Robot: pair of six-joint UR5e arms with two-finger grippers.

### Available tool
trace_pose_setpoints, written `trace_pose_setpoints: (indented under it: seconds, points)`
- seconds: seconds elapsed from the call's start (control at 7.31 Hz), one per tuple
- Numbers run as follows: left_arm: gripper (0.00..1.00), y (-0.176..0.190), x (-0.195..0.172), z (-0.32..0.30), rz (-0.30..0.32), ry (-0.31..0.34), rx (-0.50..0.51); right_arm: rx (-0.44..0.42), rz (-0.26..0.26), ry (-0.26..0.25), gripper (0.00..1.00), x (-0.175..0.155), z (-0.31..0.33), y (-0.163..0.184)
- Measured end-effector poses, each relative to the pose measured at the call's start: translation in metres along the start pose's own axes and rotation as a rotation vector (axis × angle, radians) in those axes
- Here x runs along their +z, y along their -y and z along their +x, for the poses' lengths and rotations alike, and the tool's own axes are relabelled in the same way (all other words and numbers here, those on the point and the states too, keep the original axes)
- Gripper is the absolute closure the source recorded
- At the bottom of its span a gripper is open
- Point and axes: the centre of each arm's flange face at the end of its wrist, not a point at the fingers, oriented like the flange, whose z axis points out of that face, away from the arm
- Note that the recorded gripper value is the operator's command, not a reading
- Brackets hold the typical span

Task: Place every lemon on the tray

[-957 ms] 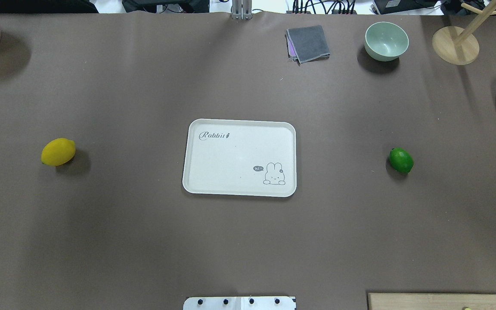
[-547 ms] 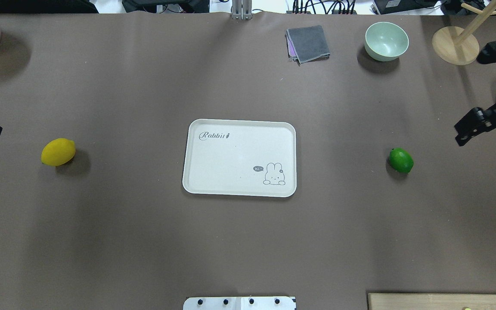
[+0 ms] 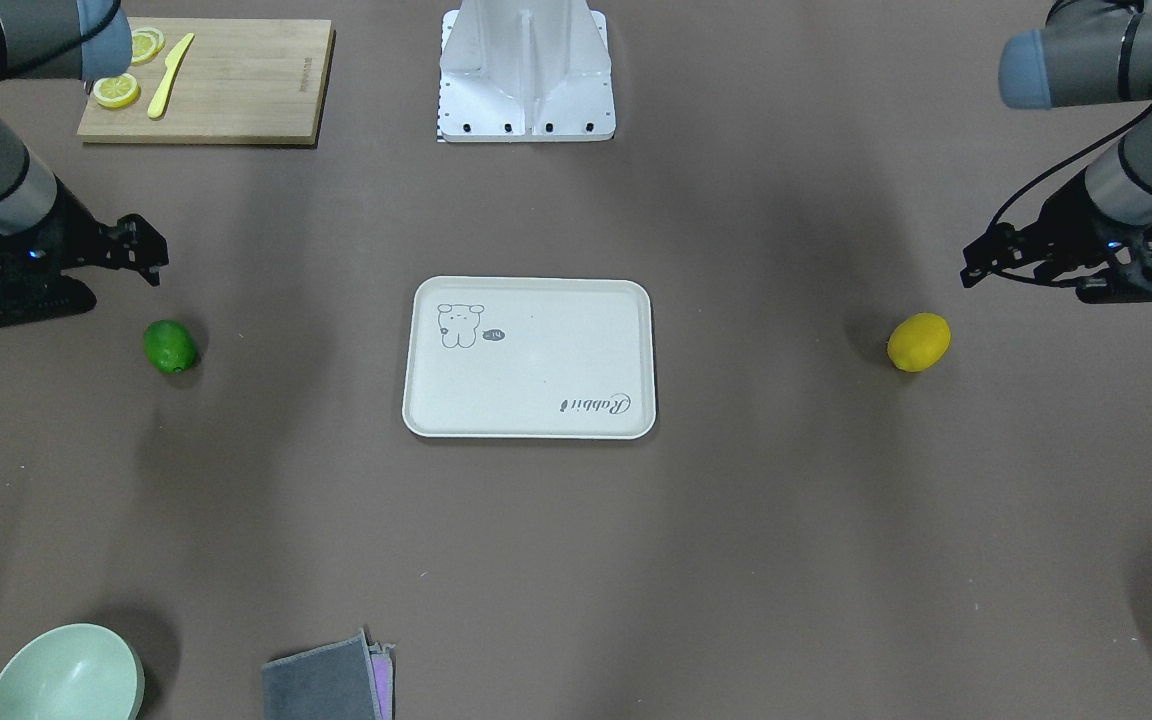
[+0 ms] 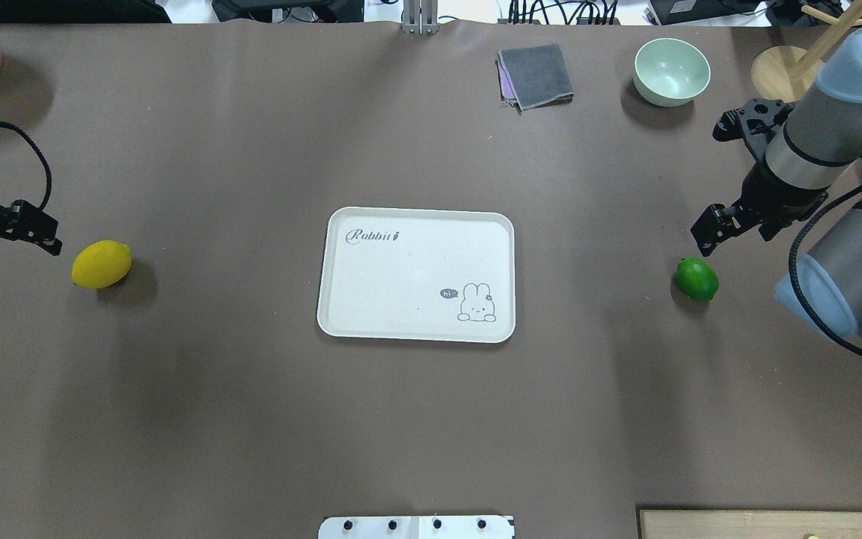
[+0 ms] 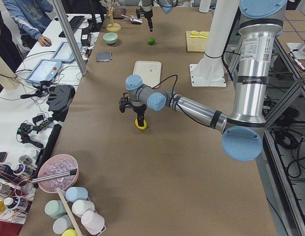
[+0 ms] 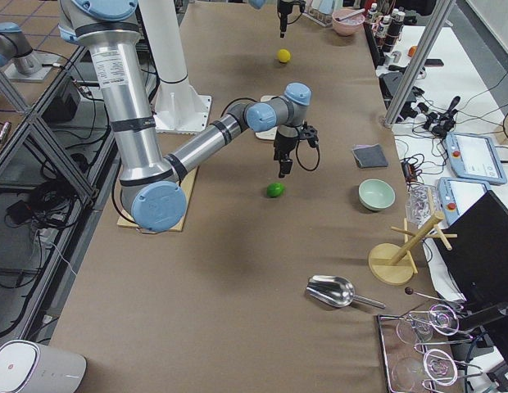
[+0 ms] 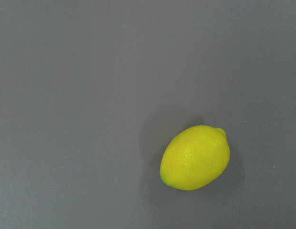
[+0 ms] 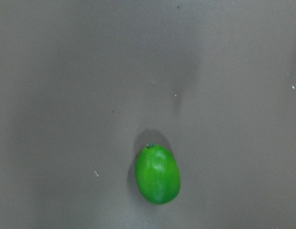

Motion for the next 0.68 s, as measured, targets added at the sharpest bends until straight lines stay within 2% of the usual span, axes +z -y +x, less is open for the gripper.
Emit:
trace_pose_setpoints:
  seconds: [0.41,0.68]
  points:
    - [0.02,0.018,0.028,0.036,-0.012,0.001,-0.031,0.015,-0.006,-0.005,0.05,0.012,0.010,0.024]
    - [0.02,0.037,0.047,0.045,0.012,0.015,-0.006,0.012,0.007,-0.002,0.04,0.025,0.017,0.034]
